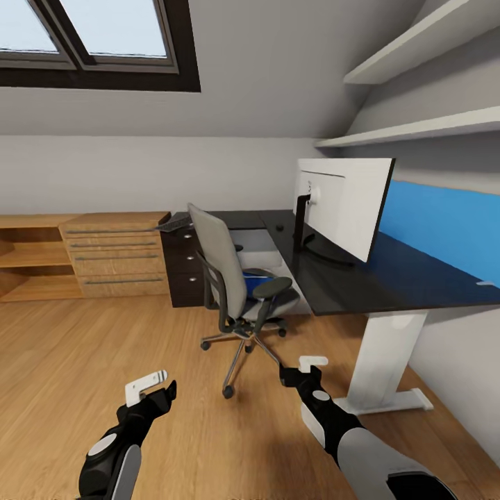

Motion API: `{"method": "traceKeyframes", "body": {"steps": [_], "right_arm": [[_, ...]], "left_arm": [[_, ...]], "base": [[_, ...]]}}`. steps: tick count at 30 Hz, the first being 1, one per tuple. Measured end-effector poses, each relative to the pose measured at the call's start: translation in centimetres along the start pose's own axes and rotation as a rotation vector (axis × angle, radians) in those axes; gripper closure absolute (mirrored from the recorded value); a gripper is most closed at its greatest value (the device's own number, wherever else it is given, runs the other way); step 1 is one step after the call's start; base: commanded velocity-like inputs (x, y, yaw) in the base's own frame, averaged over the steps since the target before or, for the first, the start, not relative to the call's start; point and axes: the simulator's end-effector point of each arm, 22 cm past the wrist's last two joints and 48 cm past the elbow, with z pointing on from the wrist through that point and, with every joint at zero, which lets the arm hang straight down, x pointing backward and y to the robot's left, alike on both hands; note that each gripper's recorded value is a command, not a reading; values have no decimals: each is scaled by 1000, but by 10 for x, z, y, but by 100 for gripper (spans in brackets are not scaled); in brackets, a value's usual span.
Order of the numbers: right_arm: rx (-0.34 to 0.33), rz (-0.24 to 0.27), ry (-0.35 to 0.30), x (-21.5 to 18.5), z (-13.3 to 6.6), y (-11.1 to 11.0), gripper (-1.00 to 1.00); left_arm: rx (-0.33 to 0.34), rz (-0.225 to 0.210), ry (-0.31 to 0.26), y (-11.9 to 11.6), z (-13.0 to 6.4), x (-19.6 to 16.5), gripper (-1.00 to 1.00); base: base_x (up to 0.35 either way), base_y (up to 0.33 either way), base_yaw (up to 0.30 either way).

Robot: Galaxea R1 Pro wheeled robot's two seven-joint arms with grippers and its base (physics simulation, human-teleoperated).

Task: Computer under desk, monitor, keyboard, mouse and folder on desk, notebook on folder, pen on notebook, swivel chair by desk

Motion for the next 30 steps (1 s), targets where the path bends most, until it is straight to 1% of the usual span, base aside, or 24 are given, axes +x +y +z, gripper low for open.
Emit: {"method": "traceKeyframes", "body": {"steps": [2, 4, 5, 6, 9, 12, 13, 14, 15, 17, 18, 20, 22, 25, 26, 28, 30], "right_arm": [[2, -3, 5, 6, 1, -1, -100], [5, -7, 34, 16, 2, -4, -100], [6, -11, 66, 25, 2, -5, -100], [4, -17, 114, 42, 1, -6, -100], [0, -26, 145, 64, -1, -5, -100], [0, -29, 144, 71, 1, -4, -100], [1, -29, 136, 69, 2, -4, -100], [-2, -22, 31, 20, 9, -2, -100], [-4, -20, 15, 13, 10, 0, -100], [-12, -15, 28, 17, 10, 8, -100], [-24, -12, 86, 25, 11, 18, -100], [-24, -10, 85, 29, 12, 18, -100], [-23, -4, 52, 27, 14, 17, -100], [-21, 7, -43, 22, 15, 16, -100], [-20, 9, -59, 23, 15, 16, -100], [-13, 13, -92, 26, 15, 14, -100], [9, 18, -106, 31, 15, 9, -100]], "left_arm": [[-4, 2, -1, 4, 2, 3, -100], [-24, -1, -1, 16, 4, 6, -100], [-39, -6, -2, 25, 5, 7, -100], [-51, -9, 6, 32, 6, 10, -100], [-50, -10, 10, 34, 8, 17, -100], [-50, -7, 10, 36, 9, 23, -100], [-49, -6, 9, 36, 10, 25, -100], [4, 7, 36, 8, 9, 37, -100], [21, 19, 44, -1, 9, 41, -100], [35, 27, 51, -7, 9, 47, -100], [70, 43, 61, -24, 7, 53, -100], [77, 50, 65, -26, 8, 59, -100], [82, 55, 69, -27, 9, 64, -100], [80, 61, 73, -25, 11, 72, -100], [76, 62, 74, -23, 12, 74, -100], [52, 68, 76, -14, 14, 79, -100], [16, 72, 74, 1, 17, 82, -100]], "base": [[0, 0, 0], [0, 0, 0], [0, 0, 0], [0, 0, 0], [0, 0, 0], [0, 0, 0], [0, 0, 0], [0, 0, 0], [0, 0, 0], [0, 0, 0], [0, 0, 0], [0, 0, 0], [0, 0, 0], [0, 0, 0], [0, 0, 0], [0, 0, 0], [0, 0, 0]]}}
